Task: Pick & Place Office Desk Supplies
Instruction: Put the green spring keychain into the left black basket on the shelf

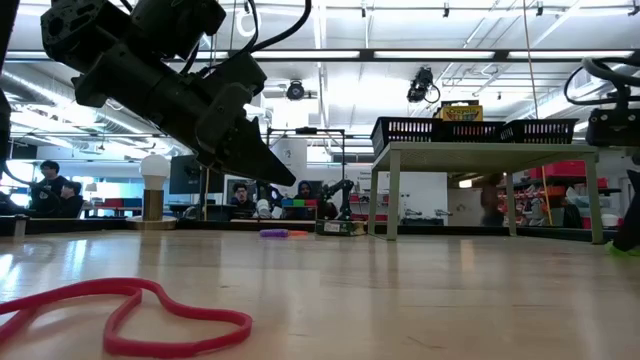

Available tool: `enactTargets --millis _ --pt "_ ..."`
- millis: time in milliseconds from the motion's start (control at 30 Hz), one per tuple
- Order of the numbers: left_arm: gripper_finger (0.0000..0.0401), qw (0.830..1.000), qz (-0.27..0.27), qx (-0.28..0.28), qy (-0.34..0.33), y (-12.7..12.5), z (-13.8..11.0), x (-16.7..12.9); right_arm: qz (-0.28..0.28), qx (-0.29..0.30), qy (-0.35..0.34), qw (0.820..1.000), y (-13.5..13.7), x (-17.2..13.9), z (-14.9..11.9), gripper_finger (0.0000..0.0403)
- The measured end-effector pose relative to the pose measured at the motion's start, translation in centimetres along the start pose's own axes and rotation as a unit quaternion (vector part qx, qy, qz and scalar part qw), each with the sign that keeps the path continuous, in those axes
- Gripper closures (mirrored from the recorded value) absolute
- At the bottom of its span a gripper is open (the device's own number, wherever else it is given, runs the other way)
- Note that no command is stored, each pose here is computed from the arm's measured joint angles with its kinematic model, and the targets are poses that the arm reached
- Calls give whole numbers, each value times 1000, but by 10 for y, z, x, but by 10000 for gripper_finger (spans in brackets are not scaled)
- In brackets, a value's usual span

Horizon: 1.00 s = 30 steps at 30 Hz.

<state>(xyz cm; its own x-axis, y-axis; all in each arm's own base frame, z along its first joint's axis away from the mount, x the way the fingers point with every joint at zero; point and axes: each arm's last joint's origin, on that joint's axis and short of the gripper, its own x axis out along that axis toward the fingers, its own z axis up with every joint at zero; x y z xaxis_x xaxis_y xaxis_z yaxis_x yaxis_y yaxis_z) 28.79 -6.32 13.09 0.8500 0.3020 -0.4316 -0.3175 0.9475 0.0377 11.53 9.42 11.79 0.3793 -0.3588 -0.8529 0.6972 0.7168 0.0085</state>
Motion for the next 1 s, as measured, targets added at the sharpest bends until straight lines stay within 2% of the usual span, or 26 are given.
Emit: enactTargets --millis 133,267,433,567,667,800,1000 --pt "385 1000 8 15 -2 0 0 0 -5 -16 0 1000 0 2 3 348" --pt "386 996 81 9 -20 5 1 0 -7 -42 6 999 3 -2 6 379" --pt "394 995 95 8 -19 12 3 3 13 -82 -8 997 25 -26 23 373" --pt "394 995 101 3 -16 18 4 6 36 -114 -57 991 46 -56 46 369" --pt "392 996 87 1 -12 19 4 8 45 -128 -87 987 58 -75 69 372" --pt "393 999 46 14 -4 14 3 7 30 -140 -127 982 66 -93 113 372" --pt "393 1000 -10 28 -8 3 3 2 -44 -120 -191 973 52 -107 195 371"
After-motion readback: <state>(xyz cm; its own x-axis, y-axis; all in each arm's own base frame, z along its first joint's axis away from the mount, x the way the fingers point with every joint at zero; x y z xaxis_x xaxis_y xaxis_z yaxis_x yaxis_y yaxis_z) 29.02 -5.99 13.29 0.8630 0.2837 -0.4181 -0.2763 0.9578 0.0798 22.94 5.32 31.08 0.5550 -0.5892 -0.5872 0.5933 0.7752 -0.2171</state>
